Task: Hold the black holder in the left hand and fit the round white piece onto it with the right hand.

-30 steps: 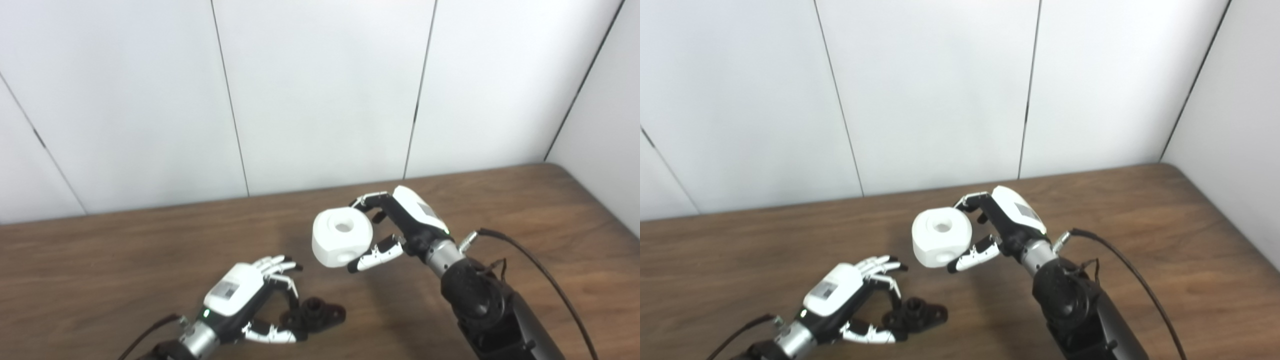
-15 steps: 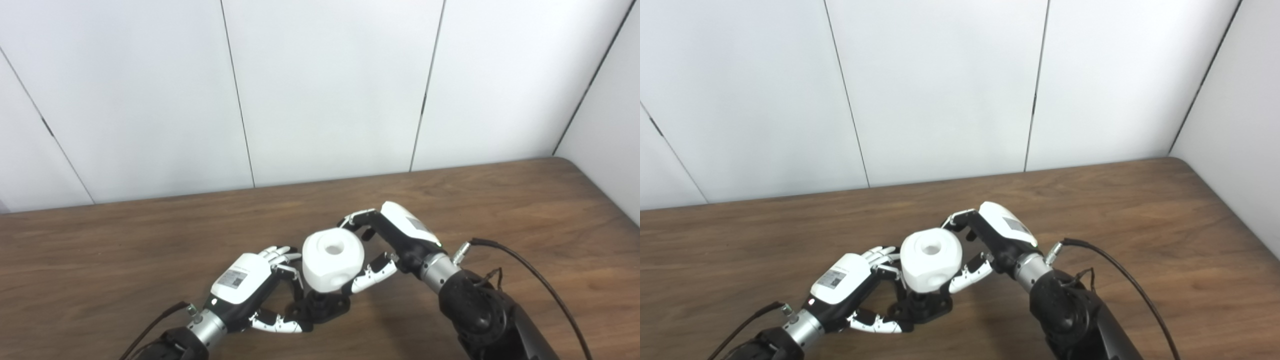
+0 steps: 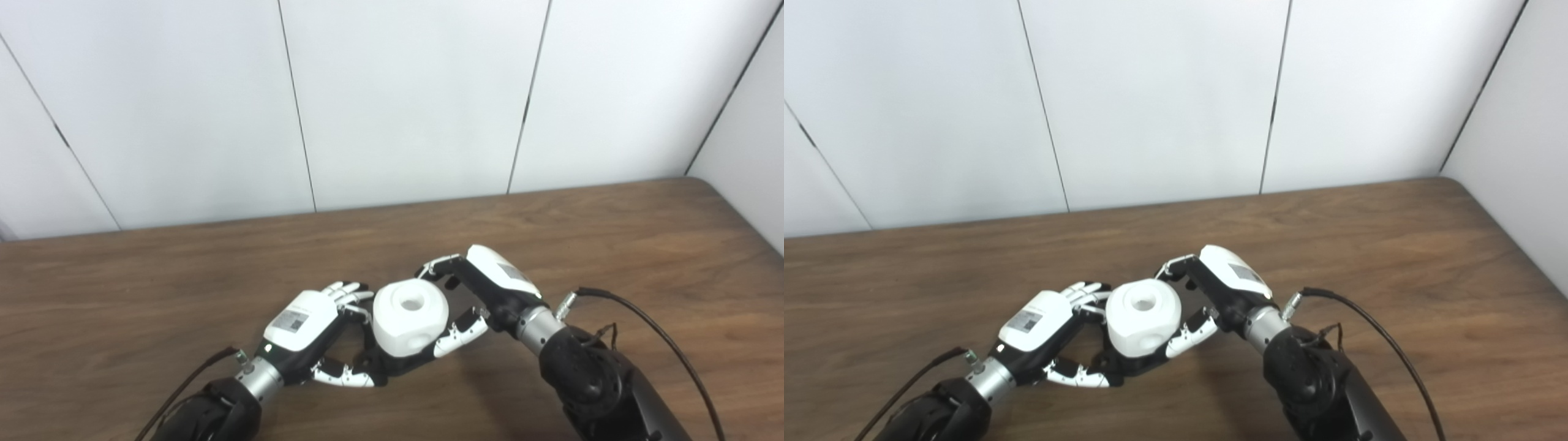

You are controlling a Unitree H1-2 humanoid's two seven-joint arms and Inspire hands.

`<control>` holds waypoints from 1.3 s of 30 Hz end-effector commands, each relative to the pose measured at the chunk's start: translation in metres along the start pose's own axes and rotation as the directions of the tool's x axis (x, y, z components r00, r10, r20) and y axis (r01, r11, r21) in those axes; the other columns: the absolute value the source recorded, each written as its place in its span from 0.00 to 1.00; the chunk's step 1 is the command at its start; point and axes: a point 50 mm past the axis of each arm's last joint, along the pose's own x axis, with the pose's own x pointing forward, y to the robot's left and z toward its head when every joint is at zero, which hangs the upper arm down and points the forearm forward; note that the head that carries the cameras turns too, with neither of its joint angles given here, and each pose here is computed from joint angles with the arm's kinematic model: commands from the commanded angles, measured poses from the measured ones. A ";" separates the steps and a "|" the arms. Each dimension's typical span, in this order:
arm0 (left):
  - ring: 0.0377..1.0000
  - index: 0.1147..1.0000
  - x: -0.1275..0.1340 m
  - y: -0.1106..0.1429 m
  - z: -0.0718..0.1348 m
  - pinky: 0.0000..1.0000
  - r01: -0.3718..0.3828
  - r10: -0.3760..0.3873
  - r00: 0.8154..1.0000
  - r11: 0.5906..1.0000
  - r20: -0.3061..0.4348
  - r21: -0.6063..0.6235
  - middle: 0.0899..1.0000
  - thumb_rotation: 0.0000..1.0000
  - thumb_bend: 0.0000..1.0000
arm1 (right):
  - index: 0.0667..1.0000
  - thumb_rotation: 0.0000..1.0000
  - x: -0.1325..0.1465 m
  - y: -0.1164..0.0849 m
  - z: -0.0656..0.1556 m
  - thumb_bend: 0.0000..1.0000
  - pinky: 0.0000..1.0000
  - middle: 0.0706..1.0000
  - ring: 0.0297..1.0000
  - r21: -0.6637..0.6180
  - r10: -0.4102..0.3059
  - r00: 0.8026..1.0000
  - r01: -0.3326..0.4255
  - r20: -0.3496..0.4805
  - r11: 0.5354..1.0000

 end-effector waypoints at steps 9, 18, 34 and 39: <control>0.91 0.42 -0.018 -0.033 -0.011 0.92 0.195 -0.187 0.975 0.980 -0.123 0.050 0.85 0.06 0.52 | 0.44 0.13 0.004 -0.007 0.010 0.52 0.72 0.75 0.77 -0.041 -0.009 0.997 0.012 0.073 0.999; 0.92 0.42 -0.015 -0.034 -0.008 0.90 0.200 -0.193 0.975 0.979 -0.113 0.046 0.85 0.06 0.52 | 0.44 0.13 0.011 -0.003 0.010 0.52 0.69 0.76 0.77 -0.060 0.009 0.997 -0.004 0.075 0.998; 0.92 0.42 -0.015 -0.034 -0.005 0.91 0.191 -0.187 0.976 0.981 -0.110 0.030 0.85 0.06 0.52 | 0.44 0.13 0.019 0.001 0.006 0.52 0.67 0.75 0.76 -0.080 0.034 0.998 -0.030 0.055 0.996; 0.92 0.42 -0.015 -0.034 -0.006 0.90 0.195 -0.191 0.975 0.980 -0.110 0.033 0.86 0.06 0.52 | 0.44 0.13 0.020 -0.001 0.007 0.52 0.68 0.75 0.76 -0.092 0.038 0.998 -0.032 0.060 0.995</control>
